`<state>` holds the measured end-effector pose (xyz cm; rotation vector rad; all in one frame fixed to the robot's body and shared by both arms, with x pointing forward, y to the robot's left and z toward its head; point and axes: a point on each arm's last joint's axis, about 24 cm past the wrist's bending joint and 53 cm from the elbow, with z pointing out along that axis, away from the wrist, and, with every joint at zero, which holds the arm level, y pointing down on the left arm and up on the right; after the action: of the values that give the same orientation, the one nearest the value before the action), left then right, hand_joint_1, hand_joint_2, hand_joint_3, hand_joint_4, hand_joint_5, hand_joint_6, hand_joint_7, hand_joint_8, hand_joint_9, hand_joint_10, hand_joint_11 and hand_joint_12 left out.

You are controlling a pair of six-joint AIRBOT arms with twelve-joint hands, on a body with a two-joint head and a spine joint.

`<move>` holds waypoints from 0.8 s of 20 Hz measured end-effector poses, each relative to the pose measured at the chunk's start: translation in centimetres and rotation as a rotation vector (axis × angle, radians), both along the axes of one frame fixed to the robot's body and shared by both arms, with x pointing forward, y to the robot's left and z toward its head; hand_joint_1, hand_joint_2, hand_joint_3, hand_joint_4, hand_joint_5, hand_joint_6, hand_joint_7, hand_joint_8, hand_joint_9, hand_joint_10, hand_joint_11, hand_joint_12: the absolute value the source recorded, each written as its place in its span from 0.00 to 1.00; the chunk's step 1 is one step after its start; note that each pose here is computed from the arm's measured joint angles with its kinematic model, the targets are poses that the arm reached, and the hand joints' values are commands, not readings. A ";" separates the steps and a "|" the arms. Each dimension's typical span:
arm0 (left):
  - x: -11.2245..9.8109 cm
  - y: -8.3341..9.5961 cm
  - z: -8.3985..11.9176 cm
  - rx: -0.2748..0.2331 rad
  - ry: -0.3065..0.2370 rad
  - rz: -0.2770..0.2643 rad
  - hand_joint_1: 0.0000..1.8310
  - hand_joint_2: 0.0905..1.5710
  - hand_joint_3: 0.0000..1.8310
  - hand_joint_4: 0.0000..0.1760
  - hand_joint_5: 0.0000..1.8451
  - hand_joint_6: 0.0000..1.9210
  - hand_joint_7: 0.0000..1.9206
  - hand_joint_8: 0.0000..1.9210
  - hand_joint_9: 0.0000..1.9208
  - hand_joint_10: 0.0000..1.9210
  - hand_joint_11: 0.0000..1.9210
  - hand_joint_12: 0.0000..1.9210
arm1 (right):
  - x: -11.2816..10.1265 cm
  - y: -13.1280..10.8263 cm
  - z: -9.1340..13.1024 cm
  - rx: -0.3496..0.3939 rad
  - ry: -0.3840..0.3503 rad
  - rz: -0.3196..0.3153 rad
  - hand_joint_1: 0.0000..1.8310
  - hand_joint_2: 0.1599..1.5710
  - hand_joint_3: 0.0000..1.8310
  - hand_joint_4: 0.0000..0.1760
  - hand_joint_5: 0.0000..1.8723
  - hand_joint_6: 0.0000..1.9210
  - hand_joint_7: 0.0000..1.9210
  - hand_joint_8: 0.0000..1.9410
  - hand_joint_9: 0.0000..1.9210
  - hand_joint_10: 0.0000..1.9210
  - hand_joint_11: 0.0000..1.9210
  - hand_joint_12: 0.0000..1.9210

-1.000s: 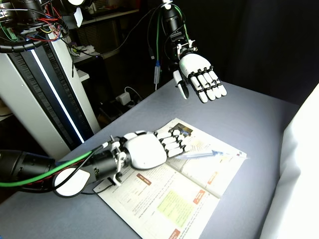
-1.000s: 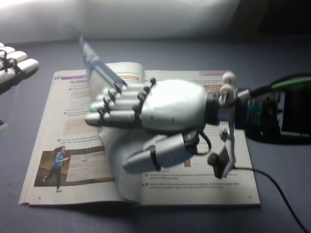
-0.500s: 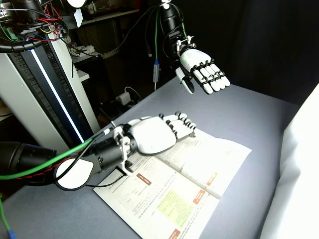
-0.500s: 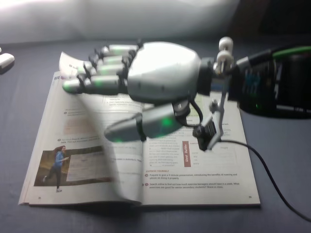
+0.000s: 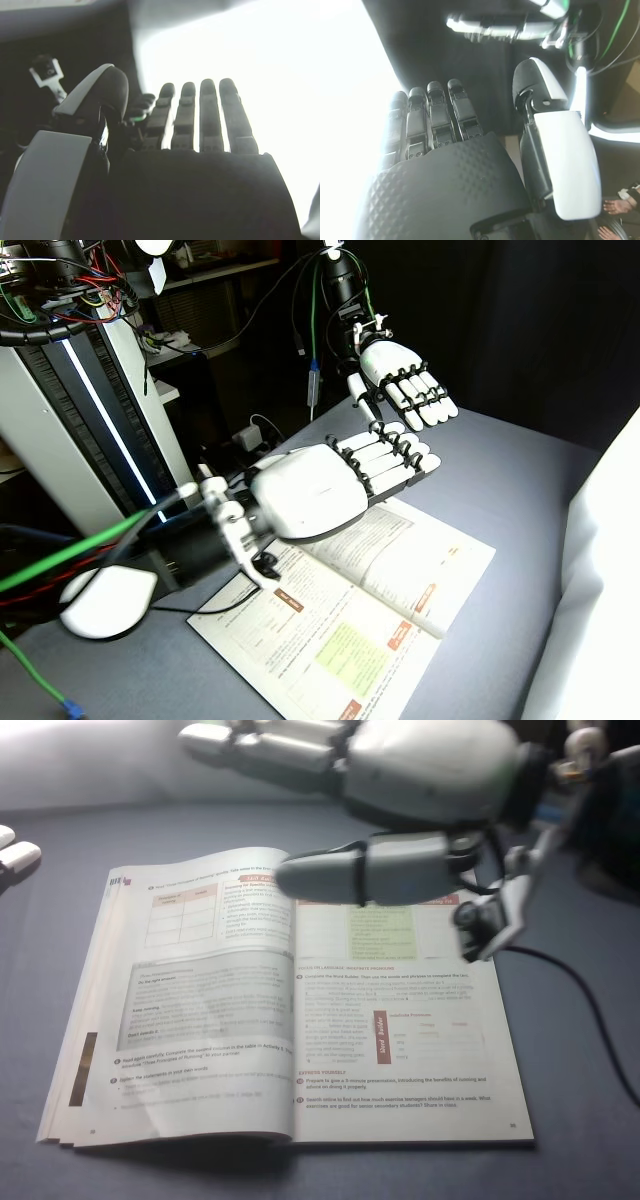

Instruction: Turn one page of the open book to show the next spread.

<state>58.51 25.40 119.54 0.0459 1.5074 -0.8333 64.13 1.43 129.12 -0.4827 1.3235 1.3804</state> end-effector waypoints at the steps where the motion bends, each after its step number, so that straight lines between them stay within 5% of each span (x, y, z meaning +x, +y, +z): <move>1: 0.0 -0.1 -0.1 -0.008 0.002 -0.002 0.11 1.00 0.08 0.03 0.00 0.00 0.00 0.00 0.00 0.00 0.00 0.00 | -0.2 -0.9 0.3 0.002 -0.004 -0.013 0.00 0.83 0.01 0.00 0.00 0.00 0.00 0.00 0.00 0.00 0.00 0.00; 2: 0.0 -0.2 -0.2 -0.013 0.003 -0.003 0.11 1.00 0.08 0.03 0.00 0.00 0.00 0.00 0.00 0.00 0.00 0.00 | -0.2 -1.3 0.4 0.001 -0.003 -0.017 0.00 0.83 0.01 0.00 0.00 0.00 0.00 0.00 0.00 0.00 0.00 0.00; 3: -0.1 -0.4 -0.3 -0.013 0.007 -0.008 0.11 1.00 0.08 0.26 0.00 0.00 0.00 0.00 0.00 0.00 0.00 0.00 | -0.6 -2.0 0.4 0.006 0.005 -0.022 0.00 0.82 0.00 0.00 0.00 0.00 0.00 0.00 0.00 0.00 0.00 0.00; 5: 0.0 -0.6 -0.5 -0.027 0.009 -0.013 0.07 1.00 0.09 0.15 0.00 0.00 0.00 0.00 0.00 0.00 0.00 0.00 | -0.9 -3.2 -0.6 -0.012 0.023 -0.033 0.00 0.77 0.00 0.00 0.00 0.00 0.00 0.00 0.00 0.00 0.00 0.00; 6: 0.1 -0.7 -0.6 -0.035 0.010 -0.014 0.04 1.00 0.08 0.28 0.00 0.00 0.00 0.00 0.00 0.00 0.00 0.00 | -1.0 -4.0 -1.9 -0.038 0.042 -0.044 0.00 0.75 0.00 0.00 0.00 0.00 0.00 0.00 0.00 0.00 0.00 0.00; 9: 0.3 -1.4 -0.8 -0.063 0.008 -0.038 0.04 1.00 0.04 0.40 0.00 0.00 0.00 0.00 0.00 0.00 0.00 0.00 | -0.8 -6.0 -4.4 -0.082 0.103 -0.086 0.00 0.78 0.00 0.00 0.00 0.00 0.00 0.00 0.00 0.00 0.00 0.00; 11: 0.5 -2.4 -1.0 -0.084 0.011 -0.063 0.01 0.98 0.02 0.24 0.00 0.00 0.00 0.00 0.00 0.00 0.00 0.00 | -0.8 -7.4 -5.8 -0.088 0.156 -0.113 0.00 0.80 0.00 0.00 0.00 0.00 0.00 0.00 0.00 0.00 0.00 0.00; 13: 0.9 -3.7 -1.4 -0.093 0.023 -0.098 0.00 0.97 0.01 0.23 0.00 0.00 0.00 0.00 0.00 0.00 0.00 0.00 | -1.2 -8.9 -7.7 -0.118 0.207 -0.140 0.00 0.81 0.00 0.00 0.00 0.00 0.00 0.00 0.00 0.00 0.00 0.00; 14: 1.2 -4.2 -1.4 -0.102 0.023 -0.111 0.00 0.97 0.02 0.04 0.00 0.00 0.00 0.00 0.00 0.00 0.00 0.00 | -1.3 -9.6 -8.5 -0.124 0.233 -0.153 0.00 0.82 0.00 0.00 0.00 0.00 0.00 0.00 0.00 0.00 0.00 0.00; 16: 1.3 -5.4 -1.7 -0.116 0.030 -0.143 0.00 0.95 0.01 0.15 0.00 0.00 0.00 0.00 0.00 0.00 0.00 0.00 | -1.1 -11.0 -9.9 -0.130 0.282 -0.193 0.00 0.81 0.00 0.00 0.00 0.00 0.00 0.00 0.00 0.00 0.00 0.00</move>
<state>59.80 20.03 117.84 0.0558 1.4938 -1.0390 63.04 -9.57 119.24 -0.2428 1.6512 1.2382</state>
